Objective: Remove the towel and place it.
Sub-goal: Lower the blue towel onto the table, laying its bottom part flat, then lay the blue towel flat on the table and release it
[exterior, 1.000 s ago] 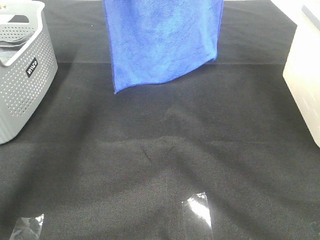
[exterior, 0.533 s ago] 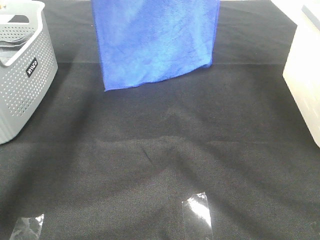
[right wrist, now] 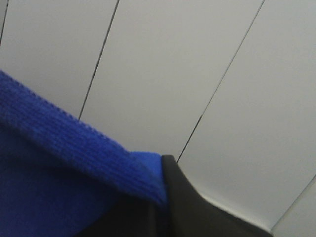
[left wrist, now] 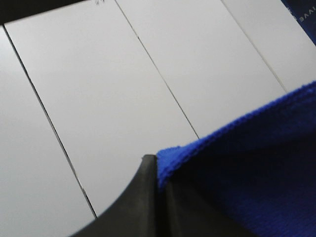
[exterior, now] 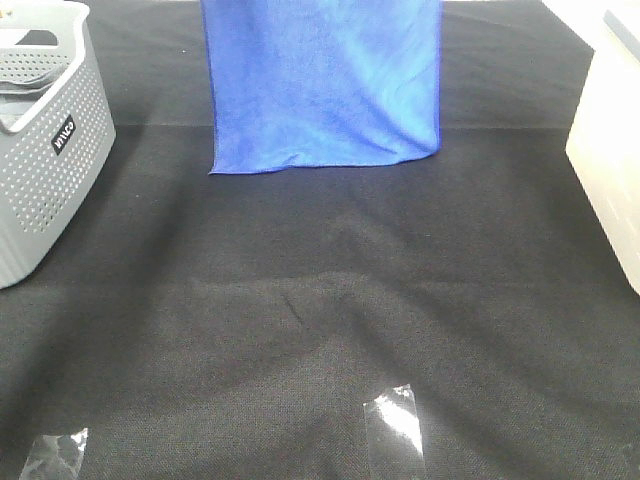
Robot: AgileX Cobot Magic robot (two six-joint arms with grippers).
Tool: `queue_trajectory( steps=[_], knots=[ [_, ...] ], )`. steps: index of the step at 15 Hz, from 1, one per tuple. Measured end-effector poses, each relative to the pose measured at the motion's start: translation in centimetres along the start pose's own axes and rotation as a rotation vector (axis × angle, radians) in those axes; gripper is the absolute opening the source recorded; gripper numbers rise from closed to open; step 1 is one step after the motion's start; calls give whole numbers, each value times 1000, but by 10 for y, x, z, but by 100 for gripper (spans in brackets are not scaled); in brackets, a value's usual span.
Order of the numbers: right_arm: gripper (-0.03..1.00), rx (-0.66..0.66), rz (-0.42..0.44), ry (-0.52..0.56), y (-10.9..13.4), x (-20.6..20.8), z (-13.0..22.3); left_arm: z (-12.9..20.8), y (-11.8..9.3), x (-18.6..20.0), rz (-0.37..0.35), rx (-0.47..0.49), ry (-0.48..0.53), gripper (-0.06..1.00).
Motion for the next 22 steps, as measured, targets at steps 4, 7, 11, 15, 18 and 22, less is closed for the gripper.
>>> queue_trajectory(
  steps=[4,7,11,15,18,22],
  knots=[
    [0,-62,-137,198,-3,26,-5,19,-16,0,-126,211,311,0],
    [0,-68,-222,331,-6,49,-8,2,-52,17,-184,236,731,0],
    [0,-93,-336,474,5,61,3,-6,-67,48,-67,324,1083,0],
    [0,-168,-424,556,4,87,-8,-47,-55,70,-67,342,1237,0],
    [0,-188,-462,609,1,104,-15,-60,-58,72,-28,405,1231,0],
    [0,-238,-506,643,2,120,-21,-76,-59,105,4,436,1354,0]
  ],
)
Point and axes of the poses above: a point on each arm's last joint axis where the gripper is mounted, x pointing back along that axis away from the gripper, y along the wrist's bending axis when the last joint is at zero, z = x × y, the point moved 2 cm from there along -x, pointing out along that axis toward the gripper, and after that the axes turned 11 degrees about x, right-handed, at the moved point
